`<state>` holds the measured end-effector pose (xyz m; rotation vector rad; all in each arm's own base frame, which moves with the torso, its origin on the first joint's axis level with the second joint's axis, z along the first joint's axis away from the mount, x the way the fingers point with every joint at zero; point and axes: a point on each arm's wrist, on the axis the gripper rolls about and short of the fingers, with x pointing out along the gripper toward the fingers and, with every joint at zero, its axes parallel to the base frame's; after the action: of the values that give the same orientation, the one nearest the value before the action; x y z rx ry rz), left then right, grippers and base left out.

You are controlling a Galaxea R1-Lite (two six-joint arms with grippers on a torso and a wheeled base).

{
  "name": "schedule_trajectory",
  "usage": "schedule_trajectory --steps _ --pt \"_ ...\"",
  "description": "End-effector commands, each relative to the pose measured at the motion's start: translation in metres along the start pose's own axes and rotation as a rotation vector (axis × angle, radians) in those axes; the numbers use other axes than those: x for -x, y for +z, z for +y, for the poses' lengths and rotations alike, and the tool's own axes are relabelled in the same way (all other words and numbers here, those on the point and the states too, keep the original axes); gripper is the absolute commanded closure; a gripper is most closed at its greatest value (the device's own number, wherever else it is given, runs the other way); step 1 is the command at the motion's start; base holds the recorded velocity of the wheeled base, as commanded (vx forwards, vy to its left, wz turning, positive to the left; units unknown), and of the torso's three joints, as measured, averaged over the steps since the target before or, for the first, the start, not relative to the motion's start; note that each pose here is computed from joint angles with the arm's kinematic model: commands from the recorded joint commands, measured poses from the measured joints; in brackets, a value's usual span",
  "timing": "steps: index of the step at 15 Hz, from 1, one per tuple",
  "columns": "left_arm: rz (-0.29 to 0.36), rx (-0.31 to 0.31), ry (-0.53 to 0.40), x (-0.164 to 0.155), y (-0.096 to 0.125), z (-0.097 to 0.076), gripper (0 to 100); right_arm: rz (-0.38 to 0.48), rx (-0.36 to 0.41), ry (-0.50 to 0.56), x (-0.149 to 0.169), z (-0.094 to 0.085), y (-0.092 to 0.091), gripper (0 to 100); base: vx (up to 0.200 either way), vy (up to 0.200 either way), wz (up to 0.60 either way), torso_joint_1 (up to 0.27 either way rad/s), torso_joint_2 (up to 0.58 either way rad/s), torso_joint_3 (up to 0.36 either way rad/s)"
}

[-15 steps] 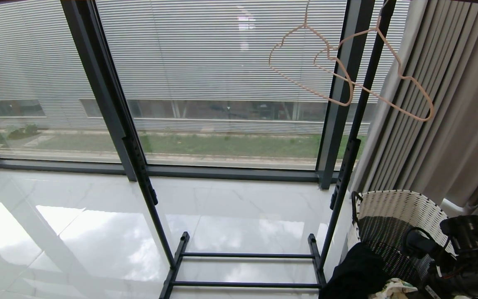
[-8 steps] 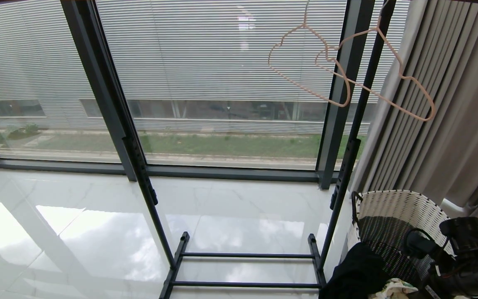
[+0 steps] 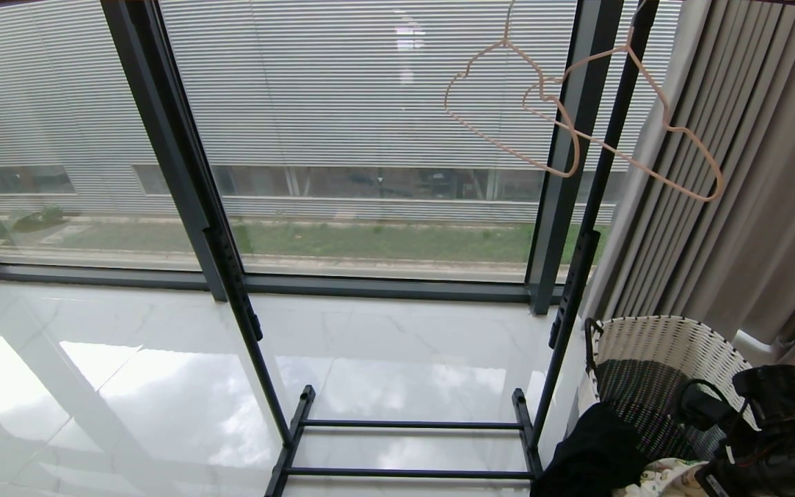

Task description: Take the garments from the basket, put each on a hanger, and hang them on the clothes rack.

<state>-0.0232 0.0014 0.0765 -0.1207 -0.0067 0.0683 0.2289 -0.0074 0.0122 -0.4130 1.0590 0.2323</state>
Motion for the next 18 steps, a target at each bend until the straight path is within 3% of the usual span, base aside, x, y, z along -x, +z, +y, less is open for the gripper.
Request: schedule_trajectory --steps 1,3,6,9,10,11,14,18 --pt "-0.001 0.001 0.0 0.0 0.0 0.0 0 -0.053 -0.018 -0.013 0.022 0.003 -0.004 100 0.0 0.0 0.0 0.0 0.0 0.0" --pt "0.001 -0.001 0.001 0.0 0.0 0.0 0 -0.117 -0.007 -0.036 0.044 0.007 -0.007 100 0.0 0.0 0.0 0.0 0.0 0.0" --pt "-0.001 -0.001 0.0 0.0 0.0 0.0 0 -0.248 0.035 -0.072 0.091 0.012 0.002 100 0.0 0.0 0.0 0.0 0.0 0.0" --pt "-0.001 0.001 0.0 0.0 0.0 0.0 0 -0.247 0.043 -0.061 0.152 0.01 0.006 100 0.0 0.0 0.0 0.0 0.0 0.0" --pt "-0.001 -0.004 0.0 0.0 0.0 0.0 0 -0.247 0.05 -0.04 0.191 0.011 0.003 100 0.0 0.0 0.0 0.0 0.0 0.0" --pt "-0.001 -0.004 0.0 0.0 0.0 0.0 0 -0.273 0.067 -0.009 0.209 0.015 0.002 100 0.0 0.0 0.0 0.0 0.0 0.0" --pt "0.003 -0.039 -0.004 0.0 0.0 0.0 0 -0.343 0.139 0.022 0.236 0.027 -0.007 100 0.0 0.0 0.0 0.0 0.0 0.0" --pt "0.001 -0.044 -0.004 0.0 0.0 0.0 0 -0.387 0.198 0.043 0.243 0.034 -0.008 100 -0.1 0.0 0.0 0.001 0.0 -0.002"
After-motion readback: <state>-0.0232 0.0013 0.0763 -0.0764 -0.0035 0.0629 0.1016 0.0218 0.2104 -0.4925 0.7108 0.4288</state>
